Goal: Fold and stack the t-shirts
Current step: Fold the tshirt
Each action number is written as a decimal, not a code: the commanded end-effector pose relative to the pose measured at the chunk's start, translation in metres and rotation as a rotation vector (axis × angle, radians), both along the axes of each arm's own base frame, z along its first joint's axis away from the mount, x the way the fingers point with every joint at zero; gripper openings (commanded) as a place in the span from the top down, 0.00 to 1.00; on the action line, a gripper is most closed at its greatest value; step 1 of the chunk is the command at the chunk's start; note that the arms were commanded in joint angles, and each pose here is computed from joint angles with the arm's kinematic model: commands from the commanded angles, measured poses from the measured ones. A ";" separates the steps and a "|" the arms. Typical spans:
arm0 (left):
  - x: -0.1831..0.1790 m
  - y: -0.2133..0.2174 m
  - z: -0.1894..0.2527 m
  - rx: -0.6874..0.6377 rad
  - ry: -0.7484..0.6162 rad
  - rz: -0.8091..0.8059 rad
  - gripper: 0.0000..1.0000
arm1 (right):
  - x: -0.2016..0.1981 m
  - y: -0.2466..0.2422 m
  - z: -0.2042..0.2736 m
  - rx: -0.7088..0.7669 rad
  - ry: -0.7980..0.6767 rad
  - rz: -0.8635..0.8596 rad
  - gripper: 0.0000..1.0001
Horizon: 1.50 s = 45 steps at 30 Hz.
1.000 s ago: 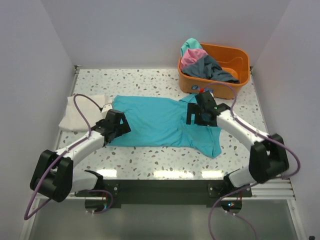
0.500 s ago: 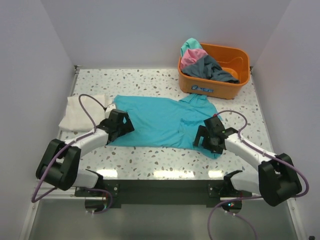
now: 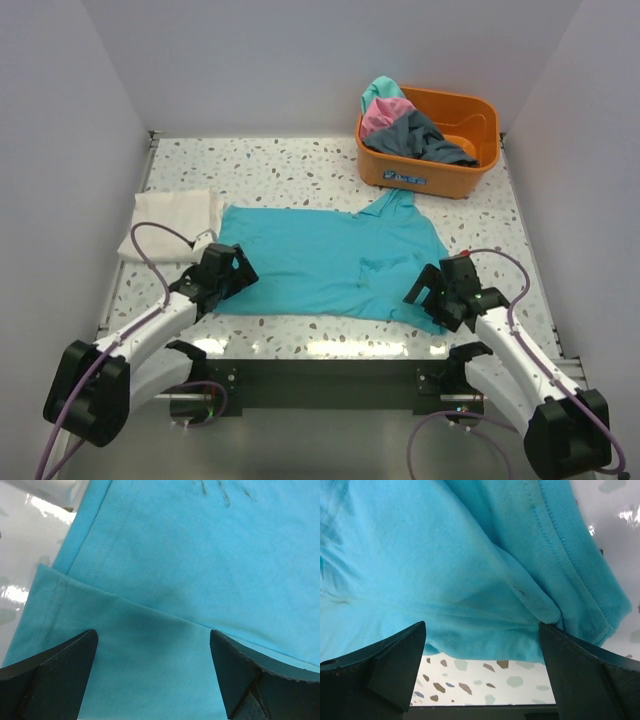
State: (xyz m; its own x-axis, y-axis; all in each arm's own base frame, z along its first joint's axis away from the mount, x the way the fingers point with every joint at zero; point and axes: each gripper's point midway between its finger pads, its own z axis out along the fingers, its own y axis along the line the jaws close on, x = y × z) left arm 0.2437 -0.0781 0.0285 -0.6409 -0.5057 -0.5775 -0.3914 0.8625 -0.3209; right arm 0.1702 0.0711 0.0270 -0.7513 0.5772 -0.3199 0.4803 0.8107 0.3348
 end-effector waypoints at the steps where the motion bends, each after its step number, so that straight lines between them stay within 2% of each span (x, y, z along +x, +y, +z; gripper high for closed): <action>1: -0.051 0.015 -0.025 0.023 0.176 0.040 0.00 | -0.046 -0.009 -0.017 -0.019 0.180 -0.035 0.01; 8: -0.069 0.015 -0.026 -0.008 0.208 0.037 0.00 | -0.052 -0.002 -0.010 0.032 0.188 -0.043 0.01; 12: -0.061 0.008 -0.009 -0.042 0.147 0.026 0.00 | -0.044 -0.007 0.004 0.011 0.146 -0.069 0.01; 14: -0.052 0.013 0.005 -0.012 0.103 0.040 0.00 | -0.040 -0.017 0.014 -0.048 0.119 -0.072 0.01; 18: -0.008 0.019 0.065 0.067 -0.038 0.057 0.00 | -0.002 -0.027 0.071 -0.123 -0.053 -0.052 0.01; 21: 0.023 0.026 0.095 0.156 -0.091 0.088 0.00 | 0.031 -0.028 0.103 -0.164 -0.149 -0.029 0.01; 23: 0.043 0.026 0.098 0.213 -0.097 0.087 0.00 | 0.056 -0.015 0.119 -0.162 -0.224 0.011 0.01; 24: 0.056 0.023 0.109 0.215 -0.122 0.085 0.00 | 0.072 -0.013 0.126 -0.206 -0.248 0.008 0.01; 25: 0.064 0.022 0.100 0.238 -0.089 0.075 0.00 | 0.087 -0.007 0.133 -0.239 -0.280 0.012 0.01; 26: 0.073 0.023 0.103 0.256 -0.100 0.091 0.00 | 0.092 0.013 0.137 -0.277 -0.295 0.083 0.01; 27: 0.086 0.023 0.113 0.259 -0.116 0.101 0.00 | 0.108 0.022 0.159 -0.308 -0.346 0.089 0.01; 28: 0.093 0.021 0.101 0.283 -0.069 0.091 0.00 | 0.125 0.028 0.148 -0.387 -0.320 0.096 0.01; 30: 0.111 0.019 0.109 0.301 -0.076 0.091 0.00 | 0.150 0.047 0.157 -0.386 -0.342 0.122 0.01; 32: 0.124 0.021 0.098 0.337 -0.053 0.097 0.00 | 0.173 0.058 0.142 -0.417 -0.314 0.123 0.01; 34: 0.140 0.018 0.089 0.359 -0.031 0.090 0.00 | 0.198 0.069 0.153 -0.406 -0.368 0.095 0.01; 35: 0.146 0.017 0.084 0.372 -0.021 0.084 0.00 | 0.208 0.074 0.139 -0.419 -0.348 0.103 0.01; 36: 0.155 0.015 0.073 0.386 0.006 0.079 0.00 | 0.219 0.079 0.144 -0.415 -0.370 0.091 0.02; 42: 0.185 0.014 0.036 0.427 0.093 0.082 0.08 | 0.263 0.093 0.110 -0.492 -0.325 0.075 0.01; 45: 0.194 0.016 0.025 0.429 0.115 0.088 0.11 | 0.274 0.092 0.093 -0.497 -0.283 0.046 0.01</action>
